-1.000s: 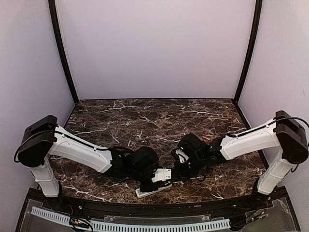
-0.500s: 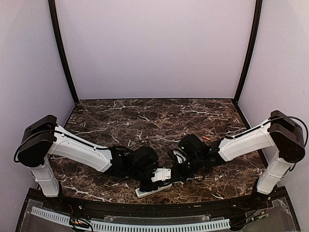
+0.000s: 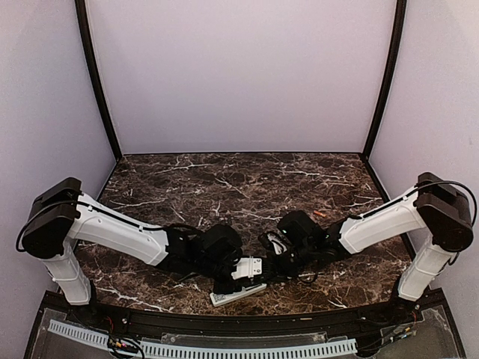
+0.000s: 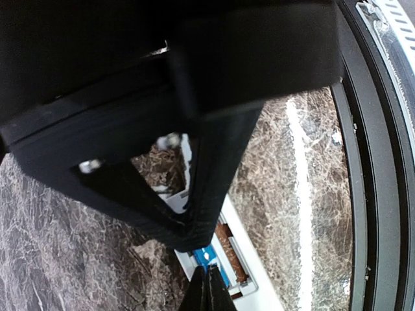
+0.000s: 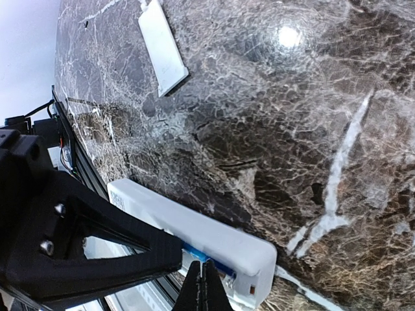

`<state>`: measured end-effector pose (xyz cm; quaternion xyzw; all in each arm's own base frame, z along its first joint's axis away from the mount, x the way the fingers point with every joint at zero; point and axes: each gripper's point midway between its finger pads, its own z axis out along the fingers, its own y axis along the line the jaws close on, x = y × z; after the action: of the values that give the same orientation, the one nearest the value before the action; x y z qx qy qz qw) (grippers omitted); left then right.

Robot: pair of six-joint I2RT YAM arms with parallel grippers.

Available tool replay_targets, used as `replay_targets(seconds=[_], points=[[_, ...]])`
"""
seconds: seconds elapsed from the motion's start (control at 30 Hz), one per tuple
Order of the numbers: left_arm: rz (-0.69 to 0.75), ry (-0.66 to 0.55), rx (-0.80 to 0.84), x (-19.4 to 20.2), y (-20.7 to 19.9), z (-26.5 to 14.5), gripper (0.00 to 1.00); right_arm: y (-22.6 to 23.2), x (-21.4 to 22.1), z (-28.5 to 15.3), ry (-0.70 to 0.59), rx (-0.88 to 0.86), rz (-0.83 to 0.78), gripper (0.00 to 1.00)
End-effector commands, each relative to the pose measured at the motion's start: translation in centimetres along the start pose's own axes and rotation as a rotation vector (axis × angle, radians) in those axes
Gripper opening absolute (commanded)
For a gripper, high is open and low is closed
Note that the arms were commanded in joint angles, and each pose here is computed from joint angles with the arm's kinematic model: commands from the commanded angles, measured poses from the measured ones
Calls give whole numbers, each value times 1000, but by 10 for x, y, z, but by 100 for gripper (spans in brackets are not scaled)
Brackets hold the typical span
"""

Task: Load the batteries into the remote control
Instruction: Press the battery in the battery compartment.

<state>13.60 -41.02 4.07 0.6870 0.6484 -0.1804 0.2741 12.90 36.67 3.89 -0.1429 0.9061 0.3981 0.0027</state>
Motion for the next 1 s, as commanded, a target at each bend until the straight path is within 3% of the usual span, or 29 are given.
replay_targets(seconds=[0.0, 0.37, 0.43, 0.57, 0.63, 0.97], points=[[-13, -15, -18, -2, 3, -16, 1, 13, -5, -1, -18, -30, -29, 0], [-27, -56, -13, -8, 0, -31, 9, 5, -2, 0, -5, 6, -20, 0], [-32, -34, -6, -1, -3, -34, 20, 10, -4, -3, -8, 6, -35, 0], [-45, 44, 27, 21, -13, -38, 59, 19, -9, -14, -24, 20, -57, 0], [-50, 81, 49, 30, -18, -40, 67, 20, -11, -20, -38, 37, -57, 0], [-81, 144, 62, 48, -24, -36, 80, -12, -3, -17, -7, 221, 10, 6]])
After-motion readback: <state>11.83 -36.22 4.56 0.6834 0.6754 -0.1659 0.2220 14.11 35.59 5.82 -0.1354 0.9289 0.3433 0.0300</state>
